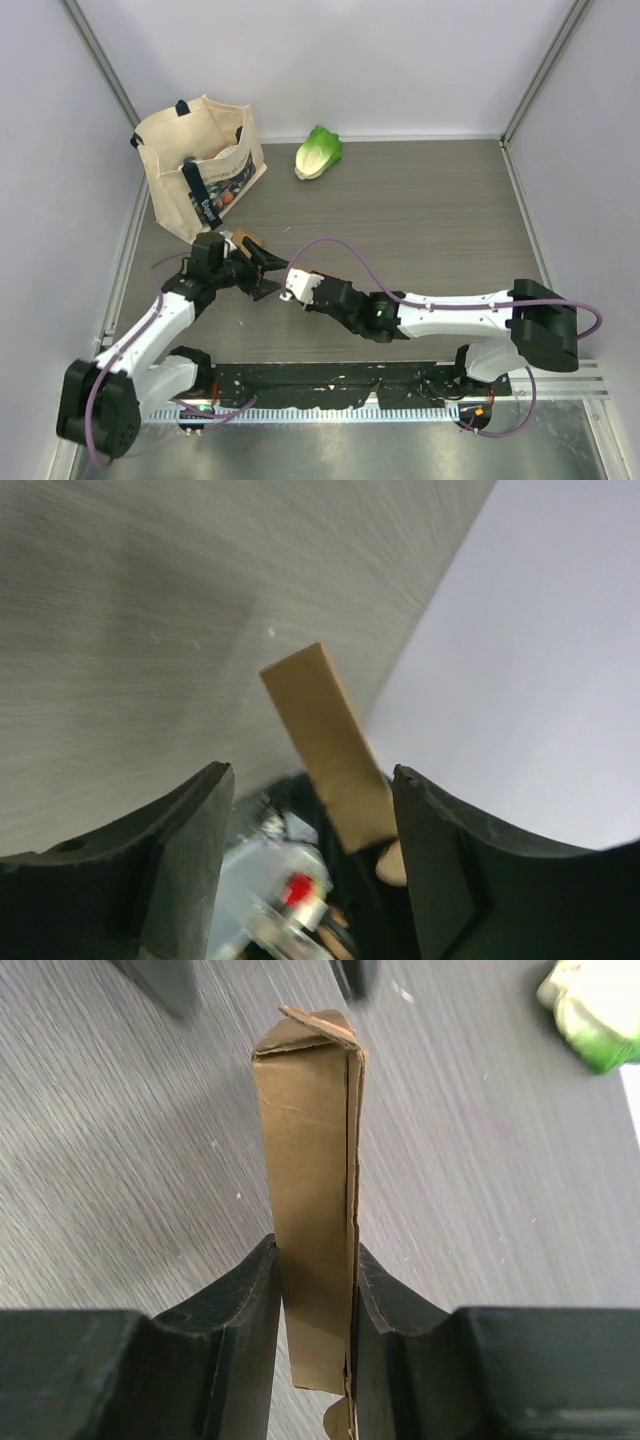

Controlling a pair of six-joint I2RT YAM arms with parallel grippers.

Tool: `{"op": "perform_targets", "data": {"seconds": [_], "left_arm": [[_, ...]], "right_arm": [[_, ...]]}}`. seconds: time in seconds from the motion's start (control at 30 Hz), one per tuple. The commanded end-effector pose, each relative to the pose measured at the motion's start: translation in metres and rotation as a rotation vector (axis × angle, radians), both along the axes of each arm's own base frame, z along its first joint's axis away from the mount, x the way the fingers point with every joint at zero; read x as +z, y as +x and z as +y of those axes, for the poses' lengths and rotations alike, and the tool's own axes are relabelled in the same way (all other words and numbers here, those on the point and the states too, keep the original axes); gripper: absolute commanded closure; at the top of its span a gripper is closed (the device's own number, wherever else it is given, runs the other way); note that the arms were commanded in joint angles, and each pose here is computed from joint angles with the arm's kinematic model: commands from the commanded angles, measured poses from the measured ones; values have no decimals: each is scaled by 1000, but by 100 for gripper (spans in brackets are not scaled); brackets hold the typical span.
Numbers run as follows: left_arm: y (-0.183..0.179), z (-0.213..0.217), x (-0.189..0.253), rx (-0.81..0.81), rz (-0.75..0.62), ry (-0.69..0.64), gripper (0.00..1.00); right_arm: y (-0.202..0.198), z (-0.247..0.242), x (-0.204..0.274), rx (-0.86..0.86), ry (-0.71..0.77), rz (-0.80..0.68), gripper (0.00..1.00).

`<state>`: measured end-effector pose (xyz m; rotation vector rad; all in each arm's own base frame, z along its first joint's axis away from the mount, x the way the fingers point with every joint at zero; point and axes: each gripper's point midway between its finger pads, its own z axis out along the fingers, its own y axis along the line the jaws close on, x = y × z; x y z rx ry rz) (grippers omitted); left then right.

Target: Fold the paper box

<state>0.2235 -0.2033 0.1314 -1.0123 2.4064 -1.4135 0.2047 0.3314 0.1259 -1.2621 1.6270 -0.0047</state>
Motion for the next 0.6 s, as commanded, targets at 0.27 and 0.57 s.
{"op": "perform_targets", "data": {"seconds": [0.27,0.57], "left_arm": [[10,35,33,-127,-616,444,41],[19,-35,34,-360,-784,406,49]], "right_arm": [[-22,-40,-36,-53,-100,615,74],[-17,-42,-51,-64,-82,699,71]]}}
